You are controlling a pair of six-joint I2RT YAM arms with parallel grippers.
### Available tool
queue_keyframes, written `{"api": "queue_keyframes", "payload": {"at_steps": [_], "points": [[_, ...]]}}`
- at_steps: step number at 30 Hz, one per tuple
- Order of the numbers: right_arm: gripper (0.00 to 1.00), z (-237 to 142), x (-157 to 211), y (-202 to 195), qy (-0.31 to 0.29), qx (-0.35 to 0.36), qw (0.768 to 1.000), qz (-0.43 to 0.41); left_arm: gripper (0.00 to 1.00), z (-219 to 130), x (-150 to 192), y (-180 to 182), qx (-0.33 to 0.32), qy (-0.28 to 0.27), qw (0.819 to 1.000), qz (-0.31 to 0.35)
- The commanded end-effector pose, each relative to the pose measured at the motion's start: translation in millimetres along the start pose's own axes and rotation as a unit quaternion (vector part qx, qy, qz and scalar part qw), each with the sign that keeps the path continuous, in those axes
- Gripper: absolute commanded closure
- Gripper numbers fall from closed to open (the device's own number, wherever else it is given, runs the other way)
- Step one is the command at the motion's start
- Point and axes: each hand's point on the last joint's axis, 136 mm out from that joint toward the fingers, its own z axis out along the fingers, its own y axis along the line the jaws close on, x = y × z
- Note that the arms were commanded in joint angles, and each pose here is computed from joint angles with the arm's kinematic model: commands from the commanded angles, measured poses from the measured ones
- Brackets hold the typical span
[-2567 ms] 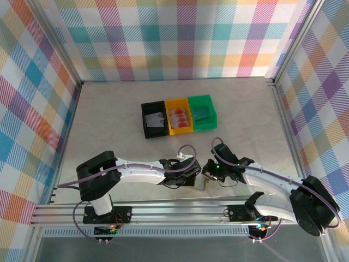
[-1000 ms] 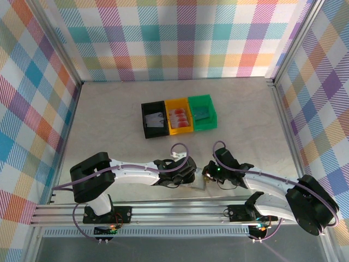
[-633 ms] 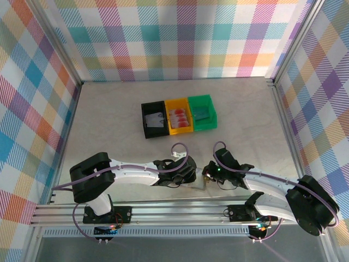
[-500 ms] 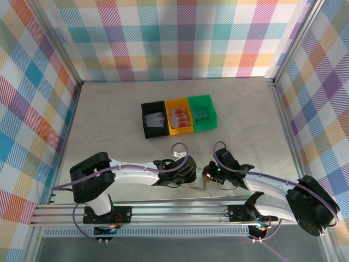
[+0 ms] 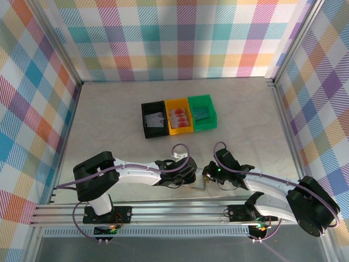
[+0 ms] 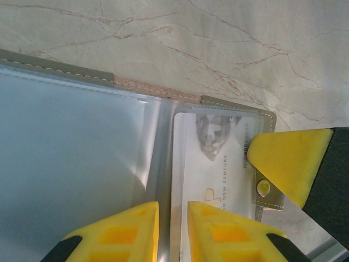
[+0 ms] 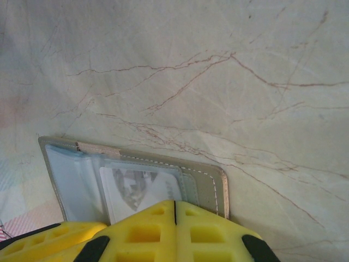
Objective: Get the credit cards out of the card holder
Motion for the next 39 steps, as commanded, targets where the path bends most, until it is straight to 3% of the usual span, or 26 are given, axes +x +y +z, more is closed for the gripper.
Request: {"api": "queue_keyframes", "payload": {"at_steps": [1,17,27,39], "points": [[1.00,2,20,-45,0.030,0.074,0.997,0.019,0.79,2,-4,-6,0.009,-0.001,1.000,-0.010],[1.00,3,20,-45,0.031,0.072,0.997,0.020,0.85,6,0,-7,0.019,0.009,1.000,-0.019],[1.00,4,20,-46,0.031,0.070,0.997,0.022,1.00,1,-3,-4,0.025,-0.007,0.999,-0.028],[1.00,3,22,-52,0.030,0.080,0.996,0.029,1.00,-15,-15,1,0.030,-0.043,0.998,-0.038]]}}
